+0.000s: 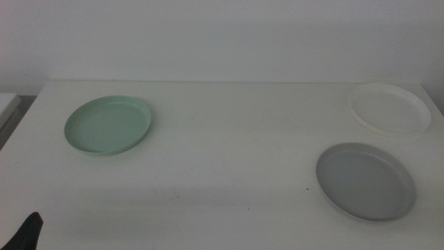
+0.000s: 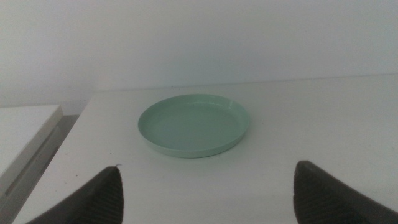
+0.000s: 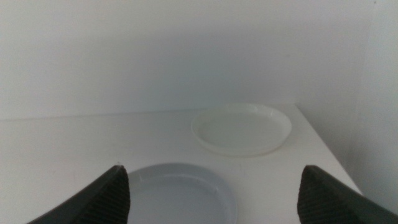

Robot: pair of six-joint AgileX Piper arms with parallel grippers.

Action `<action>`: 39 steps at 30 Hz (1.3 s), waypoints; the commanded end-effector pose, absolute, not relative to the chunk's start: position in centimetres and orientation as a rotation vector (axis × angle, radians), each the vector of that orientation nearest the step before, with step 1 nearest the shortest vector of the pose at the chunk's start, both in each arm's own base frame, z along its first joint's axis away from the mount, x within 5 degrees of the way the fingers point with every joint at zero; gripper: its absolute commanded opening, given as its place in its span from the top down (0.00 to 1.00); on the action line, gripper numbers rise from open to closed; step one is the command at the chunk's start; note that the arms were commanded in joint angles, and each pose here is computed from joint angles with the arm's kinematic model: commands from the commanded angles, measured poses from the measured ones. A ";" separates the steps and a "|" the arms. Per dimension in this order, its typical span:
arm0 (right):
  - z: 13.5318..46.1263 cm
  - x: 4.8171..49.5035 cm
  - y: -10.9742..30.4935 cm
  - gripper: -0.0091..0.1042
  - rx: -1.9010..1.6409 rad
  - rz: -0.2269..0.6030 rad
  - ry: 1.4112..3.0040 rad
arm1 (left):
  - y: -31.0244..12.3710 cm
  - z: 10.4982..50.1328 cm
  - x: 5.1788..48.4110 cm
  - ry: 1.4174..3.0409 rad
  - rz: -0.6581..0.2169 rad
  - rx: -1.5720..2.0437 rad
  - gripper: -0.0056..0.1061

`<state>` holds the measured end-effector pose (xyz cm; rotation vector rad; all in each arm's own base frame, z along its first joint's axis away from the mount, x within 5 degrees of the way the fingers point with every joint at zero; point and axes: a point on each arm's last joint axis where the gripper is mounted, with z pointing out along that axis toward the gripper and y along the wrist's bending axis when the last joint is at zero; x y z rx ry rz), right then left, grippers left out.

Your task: Stack the three bowls on top of each other.

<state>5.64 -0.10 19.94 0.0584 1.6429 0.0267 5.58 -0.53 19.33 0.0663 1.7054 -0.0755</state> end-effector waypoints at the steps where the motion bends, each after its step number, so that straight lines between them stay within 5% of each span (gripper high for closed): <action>1: 20.2 5.6 -0.1 0.11 0.040 0.005 1.609 | -0.5 19.5 5.6 1.687 -0.076 0.061 0.11; 5: 20.6 5.6 -0.1 0.11 0.074 0.047 1.556 | -0.5 19.5 5.6 1.687 -0.076 0.061 0.11; 10: 25.1 6.4 -0.1 0.11 0.075 0.047 1.560 | -0.5 19.5 5.6 1.687 -0.076 0.061 0.11; 22: 34.1 13.1 0.3 0.11 0.157 0.125 2.344 | -0.5 19.5 5.6 1.687 -0.074 0.063 0.11; 30: 34.4 16.0 1.0 0.11 0.251 0.276 2.389 | -0.5 19.5 5.6 1.688 -0.077 0.059 0.11; 39: 34.4 16.6 1.1 0.11 0.273 0.299 2.372 | -0.5 19.5 5.6 1.688 -0.077 0.059 0.11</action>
